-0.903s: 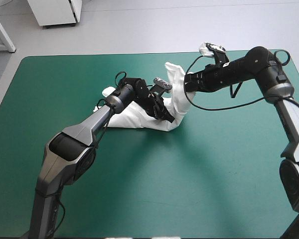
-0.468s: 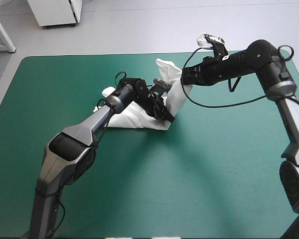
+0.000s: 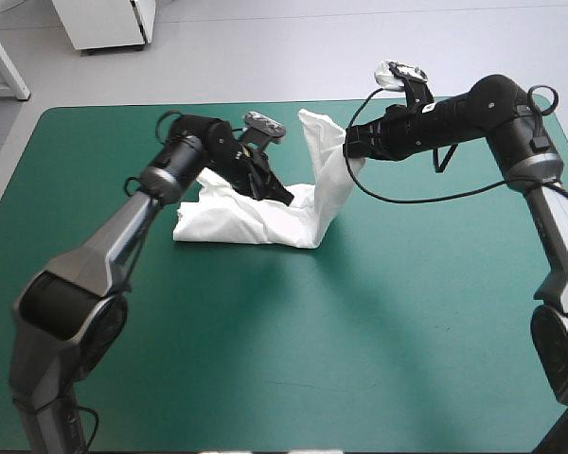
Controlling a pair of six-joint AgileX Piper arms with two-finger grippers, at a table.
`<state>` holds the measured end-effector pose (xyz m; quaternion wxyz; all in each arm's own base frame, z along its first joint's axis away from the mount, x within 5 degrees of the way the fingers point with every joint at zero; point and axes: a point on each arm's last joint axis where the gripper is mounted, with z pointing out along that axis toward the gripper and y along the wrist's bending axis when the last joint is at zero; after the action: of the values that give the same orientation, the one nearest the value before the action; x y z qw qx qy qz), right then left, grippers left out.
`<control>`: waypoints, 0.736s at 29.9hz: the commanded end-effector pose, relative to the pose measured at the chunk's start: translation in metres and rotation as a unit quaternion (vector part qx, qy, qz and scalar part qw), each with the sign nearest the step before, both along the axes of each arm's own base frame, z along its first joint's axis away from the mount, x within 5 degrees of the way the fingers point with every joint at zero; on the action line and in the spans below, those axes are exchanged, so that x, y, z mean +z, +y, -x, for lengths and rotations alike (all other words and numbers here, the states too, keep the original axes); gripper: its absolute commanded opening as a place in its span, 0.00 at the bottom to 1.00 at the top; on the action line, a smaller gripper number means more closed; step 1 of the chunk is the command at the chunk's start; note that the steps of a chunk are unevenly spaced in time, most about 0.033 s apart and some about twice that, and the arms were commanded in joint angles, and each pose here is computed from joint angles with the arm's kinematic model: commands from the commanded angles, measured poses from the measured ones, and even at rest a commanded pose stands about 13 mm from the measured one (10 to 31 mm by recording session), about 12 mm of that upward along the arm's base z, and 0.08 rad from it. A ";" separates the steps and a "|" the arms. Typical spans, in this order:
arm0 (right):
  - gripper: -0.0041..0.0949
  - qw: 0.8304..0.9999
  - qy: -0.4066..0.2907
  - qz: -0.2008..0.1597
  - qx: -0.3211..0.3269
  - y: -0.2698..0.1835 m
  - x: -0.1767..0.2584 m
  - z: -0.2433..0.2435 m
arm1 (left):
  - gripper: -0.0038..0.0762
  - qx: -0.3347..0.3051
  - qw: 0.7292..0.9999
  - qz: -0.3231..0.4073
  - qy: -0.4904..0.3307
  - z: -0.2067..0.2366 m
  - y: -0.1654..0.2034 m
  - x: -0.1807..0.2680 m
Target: Fold the cloth
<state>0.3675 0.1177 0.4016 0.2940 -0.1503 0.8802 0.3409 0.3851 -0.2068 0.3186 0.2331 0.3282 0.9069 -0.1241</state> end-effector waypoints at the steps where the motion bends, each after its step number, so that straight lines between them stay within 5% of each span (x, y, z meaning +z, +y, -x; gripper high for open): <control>1: 0.02 0.998 -0.050 -0.037 -0.002 0.002 0.029 0.009 | 0.04 0.011 0.999 0.028 -0.031 0.044 0.032 0.065; 14: 0.02 0.992 -0.082 -0.057 0.078 0.108 0.003 0.013 | 0.04 0.014 0.986 0.108 -0.129 0.221 0.108 0.128; 22: 0.02 0.986 -0.088 -0.071 0.123 0.181 -0.022 0.008 | 0.04 0.028 0.977 0.148 -0.153 0.268 0.127 0.119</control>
<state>0.3650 0.2864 0.3476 0.2861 -0.2662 0.8346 0.3884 0.1247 -0.0802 0.4276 0.3796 0.2965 0.8594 -0.1714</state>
